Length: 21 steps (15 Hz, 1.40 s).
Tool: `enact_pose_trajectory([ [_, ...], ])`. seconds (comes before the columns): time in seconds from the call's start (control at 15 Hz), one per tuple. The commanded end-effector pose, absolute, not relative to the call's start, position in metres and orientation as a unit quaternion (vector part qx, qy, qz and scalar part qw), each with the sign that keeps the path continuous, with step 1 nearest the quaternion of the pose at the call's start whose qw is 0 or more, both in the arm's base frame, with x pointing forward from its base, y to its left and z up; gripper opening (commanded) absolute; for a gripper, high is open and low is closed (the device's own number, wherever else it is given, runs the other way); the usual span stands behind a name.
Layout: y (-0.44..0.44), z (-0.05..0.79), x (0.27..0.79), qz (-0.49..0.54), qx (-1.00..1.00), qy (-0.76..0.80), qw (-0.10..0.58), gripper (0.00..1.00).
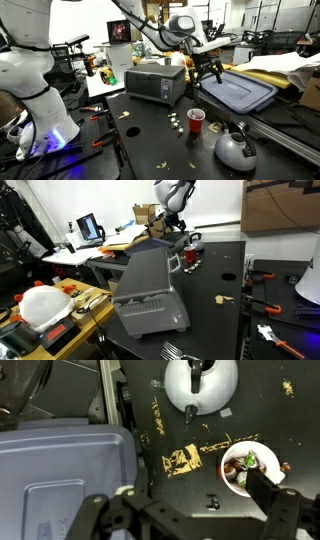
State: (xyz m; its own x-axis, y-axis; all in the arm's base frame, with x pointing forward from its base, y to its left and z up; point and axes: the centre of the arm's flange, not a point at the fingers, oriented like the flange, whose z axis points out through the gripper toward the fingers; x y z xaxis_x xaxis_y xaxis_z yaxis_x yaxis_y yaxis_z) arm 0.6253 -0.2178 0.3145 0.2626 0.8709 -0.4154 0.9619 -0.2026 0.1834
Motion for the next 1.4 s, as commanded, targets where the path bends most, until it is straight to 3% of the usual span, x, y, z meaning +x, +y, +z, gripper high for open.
enact_pose_trajectory([
  [0.0,-0.211,0.366,0.592,-0.117,0.778,0.594,0.169,1.00],
  [0.6,-0.173,0.452,0.550,-0.127,0.828,0.528,0.137,1.00],
  [1.33,-0.160,0.454,0.558,-0.118,0.839,0.513,0.140,1.00],
])
